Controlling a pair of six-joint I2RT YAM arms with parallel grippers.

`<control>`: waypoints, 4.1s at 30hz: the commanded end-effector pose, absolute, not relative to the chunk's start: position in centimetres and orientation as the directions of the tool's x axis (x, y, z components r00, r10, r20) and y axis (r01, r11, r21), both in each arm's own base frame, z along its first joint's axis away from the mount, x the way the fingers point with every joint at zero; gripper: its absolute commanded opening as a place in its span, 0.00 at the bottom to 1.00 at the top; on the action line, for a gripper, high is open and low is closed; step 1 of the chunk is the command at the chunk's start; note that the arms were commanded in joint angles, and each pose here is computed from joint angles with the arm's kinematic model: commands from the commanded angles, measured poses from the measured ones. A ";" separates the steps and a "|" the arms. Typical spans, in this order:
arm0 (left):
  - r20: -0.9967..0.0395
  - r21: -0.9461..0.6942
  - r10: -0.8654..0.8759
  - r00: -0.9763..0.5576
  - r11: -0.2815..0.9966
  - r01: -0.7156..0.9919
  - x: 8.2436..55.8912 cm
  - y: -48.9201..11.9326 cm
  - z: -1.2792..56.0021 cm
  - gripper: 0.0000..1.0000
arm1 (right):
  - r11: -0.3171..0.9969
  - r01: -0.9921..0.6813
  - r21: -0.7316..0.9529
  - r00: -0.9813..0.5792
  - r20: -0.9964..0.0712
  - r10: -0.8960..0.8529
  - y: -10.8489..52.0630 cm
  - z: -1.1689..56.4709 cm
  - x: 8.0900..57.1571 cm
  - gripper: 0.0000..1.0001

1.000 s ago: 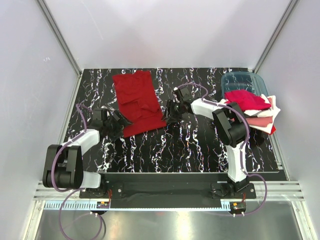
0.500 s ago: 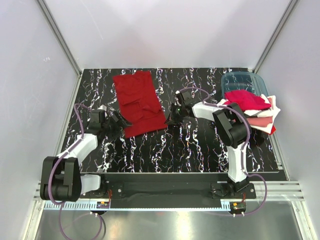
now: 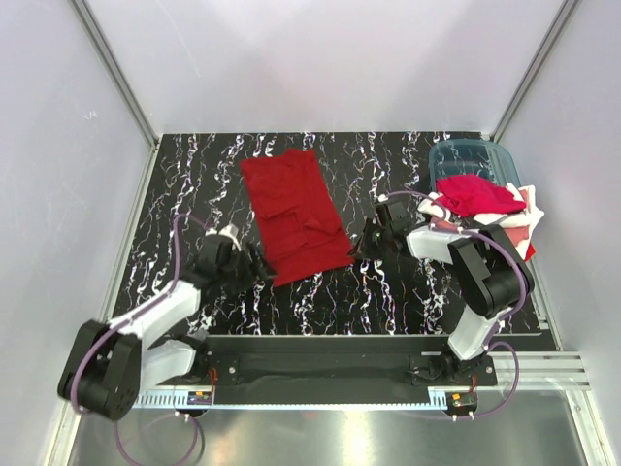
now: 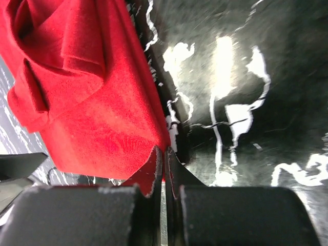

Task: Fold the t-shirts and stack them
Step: Fold the tshirt

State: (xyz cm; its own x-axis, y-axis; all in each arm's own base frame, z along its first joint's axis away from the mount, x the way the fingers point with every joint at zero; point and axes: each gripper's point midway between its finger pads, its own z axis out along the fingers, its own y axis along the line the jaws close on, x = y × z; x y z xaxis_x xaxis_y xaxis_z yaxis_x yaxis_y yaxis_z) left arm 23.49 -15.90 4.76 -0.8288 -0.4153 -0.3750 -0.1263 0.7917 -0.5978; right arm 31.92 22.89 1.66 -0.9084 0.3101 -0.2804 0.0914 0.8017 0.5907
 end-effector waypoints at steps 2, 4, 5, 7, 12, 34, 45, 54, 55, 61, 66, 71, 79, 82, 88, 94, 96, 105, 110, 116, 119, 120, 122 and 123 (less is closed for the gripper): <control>-0.415 -0.595 -0.457 -0.787 0.791 -0.146 22.7 -14.8 5.0 0.73 | 0.773 0.019 0.634 -0.899 -0.327 0.291 24.8 2.9 31.1 0.00; -0.414 -0.584 -0.470 -0.779 0.794 -0.169 21.9 -14.2 4.8 0.69 | 0.773 0.010 0.634 -0.900 -0.331 0.284 25.1 2.9 30.7 0.00; -0.436 -0.594 -0.482 -0.760 0.788 -0.159 22.0 -14.0 5.5 0.68 | 0.771 0.003 0.637 -0.899 -0.335 0.281 25.4 3.0 30.6 0.00; -0.434 -0.581 -0.504 -0.747 0.790 -0.195 21.4 -13.3 5.0 0.66 | 0.765 -0.001 0.643 -0.901 -0.333 0.278 25.6 3.0 30.5 0.00; -0.436 -0.606 -0.537 -0.722 0.768 -0.205 21.5 -13.2 5.3 0.62 | 0.761 -0.032 0.647 -0.905 -0.342 0.253 27.0 3.4 30.0 0.00; -0.405 -0.504 -0.555 -0.726 0.798 -0.330 23.9 -12.5 1.6 0.28 | 0.781 -0.053 0.622 -0.899 -0.371 0.234 27.3 3.5 29.7 0.00; -0.400 -0.524 -0.558 -0.728 0.790 -0.318 23.9 -12.9 1.7 0.00 | 0.775 -0.064 0.629 -0.893 -0.383 0.236 27.4 4.3 29.7 0.00; -0.438 -0.557 -0.516 -0.736 0.798 -0.228 23.6 -13.4 3.7 0.26 | 0.776 -0.072 0.626 -0.885 -0.398 0.240 27.2 4.9 29.8 0.00; -0.434 -0.561 -0.516 -0.739 0.796 -0.227 23.4 -13.5 3.6 0.42 | 0.776 -0.071 0.627 -0.885 -0.398 0.241 27.2 4.9 29.9 0.00; -0.446 -0.561 -0.534 -0.718 0.792 -0.241 23.4 -13.0 3.7 0.70 | 0.770 -0.076 0.634 -0.894 -0.385 0.229 27.6 4.7 29.7 0.00; -0.434 -0.555 -0.534 -0.726 0.793 -0.251 24.1 -13.4 3.5 0.62 | 0.770 -0.076 0.634 -0.895 -0.384 0.228 27.7 4.7 29.7 0.00; -0.415 -0.537 -0.537 -0.734 0.796 -0.278 24.1 -13.3 1.8 0.36 | 0.770 -0.074 0.633 -0.894 -0.384 0.230 27.6 4.7 29.7 0.00; -0.399 -0.571 -0.535 -0.745 0.780 -0.255 24.0 -14.1 1.4 0.00 | 0.767 -0.077 0.636 -0.894 -0.386 0.230 27.6 5.0 29.7 0.00; -0.407 -0.582 -0.536 -0.740 0.777 -0.242 24.3 -14.2 2.3 0.00 | 0.762 -0.090 0.642 -0.894 -0.389 0.223 27.8 5.5 29.6 0.00; -0.382 -0.626 -0.513 -0.769 0.756 -0.192 25.7 -15.4 5.9 0.00 | 0.737 -0.114 0.666 -0.909 -0.368 0.193 29.2 8.5 30.6 0.00; -0.379 -0.699 -0.537 -0.754 0.700 -0.147 30.7 -15.9 14.7 0.00 | 0.709 -0.144 0.691 -0.891 -0.402 0.210 30.7 16.3 35.2 0.00; -0.429 -0.707 -0.543 -0.722 0.699 -0.105 32.0 -15.9 18.6 0.00 | 0.695 -0.179 0.696 -0.868 -0.444 0.221 31.3 19.7 36.3 0.00; -0.492 -0.672 -0.497 -0.715 0.739 -0.050 27.0 -14.4 19.3 0.00 | 0.699 -0.178 0.692 -0.882 -0.427 0.198 29.3 17.6 32.5 0.00; -0.426 -0.655 -0.454 -0.782 0.752 -0.079 22.7 -13.9 11.9 0.00 | 0.721 -0.150 0.676 -0.914 -0.373 0.160 27.5 12.8 28.8 0.01; -0.416 -0.676 -0.460 -0.785 0.734 -0.072 19.0 -14.4 8.4 0.38 | 0.727 -0.133 0.674 -0.930 -0.339 0.144 25.3 9.2 24.6 0.35; -0.435 -0.676 -0.472 -0.767 0.733 -0.068 17.9 -14.5 8.4 0.62 | 0.732 -0.141 0.667 -0.920 -0.362 0.152 24.5 9.1 23.7 0.52; -0.442 -0.661 -0.482 -0.757 0.745 -0.088 17.8 -14.0 8.1 0.71 | 0.737 -0.138 0.661 -0.920 -0.361 0.151 24.3 8.9 23.4 0.59; -0.440 -0.673 -0.489 -0.753 0.735 -0.084 17.5 -14.2 8.1 0.76 | 0.747 -0.130 0.652 -0.927 -0.347 0.140 24.1 8.1 22.9 0.62; -0.425 -0.673 -0.488 -0.763 0.733 -0.094 17.1 -14.3 7.4 0.77 | 0.751 -0.128 0.648 -0.933 -0.336 0.131 24.1 7.5 22.7 0.64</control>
